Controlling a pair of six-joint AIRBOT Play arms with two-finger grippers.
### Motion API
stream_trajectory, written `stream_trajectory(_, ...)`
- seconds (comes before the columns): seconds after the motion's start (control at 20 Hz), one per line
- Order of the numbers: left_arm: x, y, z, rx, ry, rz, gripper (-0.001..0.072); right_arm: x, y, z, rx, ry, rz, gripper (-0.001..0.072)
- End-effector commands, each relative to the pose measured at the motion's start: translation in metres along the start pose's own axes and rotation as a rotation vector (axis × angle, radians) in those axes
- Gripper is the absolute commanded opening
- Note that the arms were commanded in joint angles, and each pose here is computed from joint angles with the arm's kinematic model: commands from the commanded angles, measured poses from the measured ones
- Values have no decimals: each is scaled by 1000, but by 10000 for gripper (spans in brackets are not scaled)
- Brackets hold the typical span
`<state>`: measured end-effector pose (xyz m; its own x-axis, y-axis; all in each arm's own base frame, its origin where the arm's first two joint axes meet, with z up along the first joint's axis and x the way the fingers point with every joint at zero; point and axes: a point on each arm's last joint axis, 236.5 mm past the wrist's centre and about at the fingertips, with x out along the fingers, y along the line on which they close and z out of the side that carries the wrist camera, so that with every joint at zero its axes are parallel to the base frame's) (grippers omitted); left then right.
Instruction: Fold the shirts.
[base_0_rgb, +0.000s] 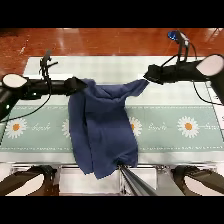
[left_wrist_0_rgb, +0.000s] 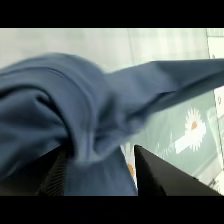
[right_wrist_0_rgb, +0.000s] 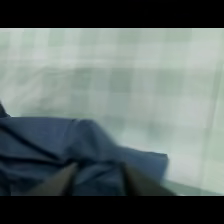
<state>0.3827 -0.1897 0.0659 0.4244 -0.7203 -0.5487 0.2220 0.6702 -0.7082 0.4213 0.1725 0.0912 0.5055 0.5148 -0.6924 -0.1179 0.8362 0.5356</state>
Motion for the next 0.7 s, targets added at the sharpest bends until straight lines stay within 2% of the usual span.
stream_trajectory(0.0, -15, 11, 45, 3, -58, 26, 508, 19, -31, 20, 118, 22, 8, 409)
stream_trajectory(0.1, -53, 35, 58, -41, -40, 97, 507, -19, -62, 14, 91, 92, -52, 406)
stream_trajectory(0.25, -96, 115, 12, -230, 108, 301, 508, -74, -130, -69, 67, 379, -264, 405)
stream_trajectory(0.35, -88, 135, -38, -327, 218, 287, 508, -77, -146, -134, 156, 455, -305, 405)
stream_trajectory(0.5, -57, 140, -79, -358, 309, 193, 507, -58, -123, -215, 263, 503, -155, 405)
stream_trajectory(0.65, -30, 138, -84, -340, 342, 131, 507, -55, -111, -269, 343, 567, -91, 405)
